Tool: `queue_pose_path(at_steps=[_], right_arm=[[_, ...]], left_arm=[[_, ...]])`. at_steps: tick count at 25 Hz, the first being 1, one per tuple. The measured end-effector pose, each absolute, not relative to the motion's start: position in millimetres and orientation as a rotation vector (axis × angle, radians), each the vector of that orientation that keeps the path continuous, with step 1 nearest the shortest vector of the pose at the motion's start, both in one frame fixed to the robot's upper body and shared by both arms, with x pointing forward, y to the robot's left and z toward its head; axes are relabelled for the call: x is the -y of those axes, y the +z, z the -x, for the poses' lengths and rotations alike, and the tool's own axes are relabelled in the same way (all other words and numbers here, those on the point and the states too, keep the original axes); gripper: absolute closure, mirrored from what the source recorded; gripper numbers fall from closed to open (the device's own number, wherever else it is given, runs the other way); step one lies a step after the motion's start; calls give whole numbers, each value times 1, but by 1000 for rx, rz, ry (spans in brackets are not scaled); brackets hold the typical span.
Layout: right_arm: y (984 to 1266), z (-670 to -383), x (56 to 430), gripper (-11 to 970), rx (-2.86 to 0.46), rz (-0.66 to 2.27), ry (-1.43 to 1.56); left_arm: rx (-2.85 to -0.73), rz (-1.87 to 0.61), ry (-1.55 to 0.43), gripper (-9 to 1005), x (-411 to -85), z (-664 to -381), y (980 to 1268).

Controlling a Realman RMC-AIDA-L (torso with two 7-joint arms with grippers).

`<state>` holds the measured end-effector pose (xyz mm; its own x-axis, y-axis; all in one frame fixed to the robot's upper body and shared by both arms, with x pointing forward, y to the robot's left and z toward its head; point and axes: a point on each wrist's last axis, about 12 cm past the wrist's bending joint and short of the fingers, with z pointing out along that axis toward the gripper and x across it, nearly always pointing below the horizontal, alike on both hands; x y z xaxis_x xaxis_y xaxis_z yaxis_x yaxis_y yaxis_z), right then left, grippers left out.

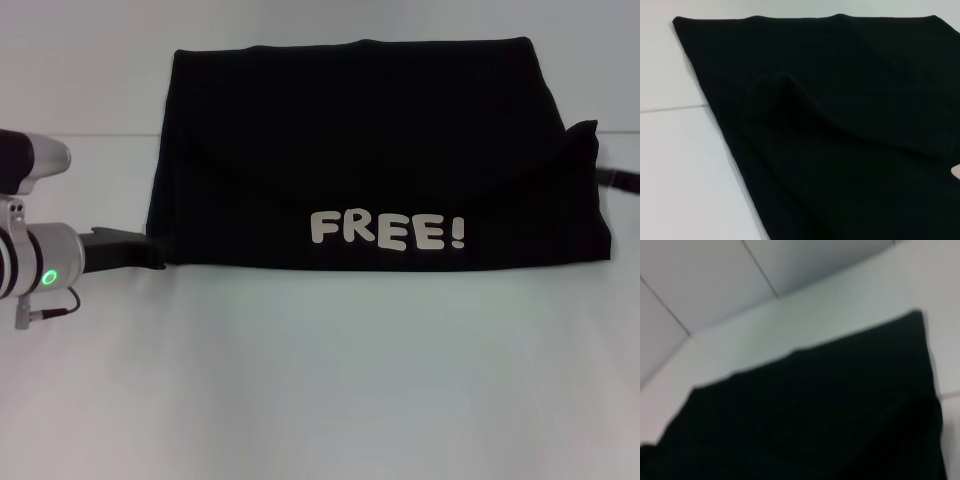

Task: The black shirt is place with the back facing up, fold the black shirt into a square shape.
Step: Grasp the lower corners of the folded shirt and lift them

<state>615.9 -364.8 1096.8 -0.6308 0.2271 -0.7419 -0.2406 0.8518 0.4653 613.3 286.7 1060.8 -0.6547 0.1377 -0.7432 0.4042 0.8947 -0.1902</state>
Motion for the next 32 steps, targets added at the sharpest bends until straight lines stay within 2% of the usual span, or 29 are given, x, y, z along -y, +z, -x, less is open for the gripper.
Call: queue_pose_path(at_steps=[8, 24, 32], right_arm=[[1092, -622, 358, 333, -2322, 55, 561], [1079, -617, 347, 353, -2329, 260, 473], [1075, -616, 347, 444, -2318, 352, 410]], left_arm=[[-2262, -401, -455, 996, -288, -616, 1068], [-2258, -395, -450, 996, -287, -619, 1071], [-2256, -394, -451, 995, -285, -621, 1071]])
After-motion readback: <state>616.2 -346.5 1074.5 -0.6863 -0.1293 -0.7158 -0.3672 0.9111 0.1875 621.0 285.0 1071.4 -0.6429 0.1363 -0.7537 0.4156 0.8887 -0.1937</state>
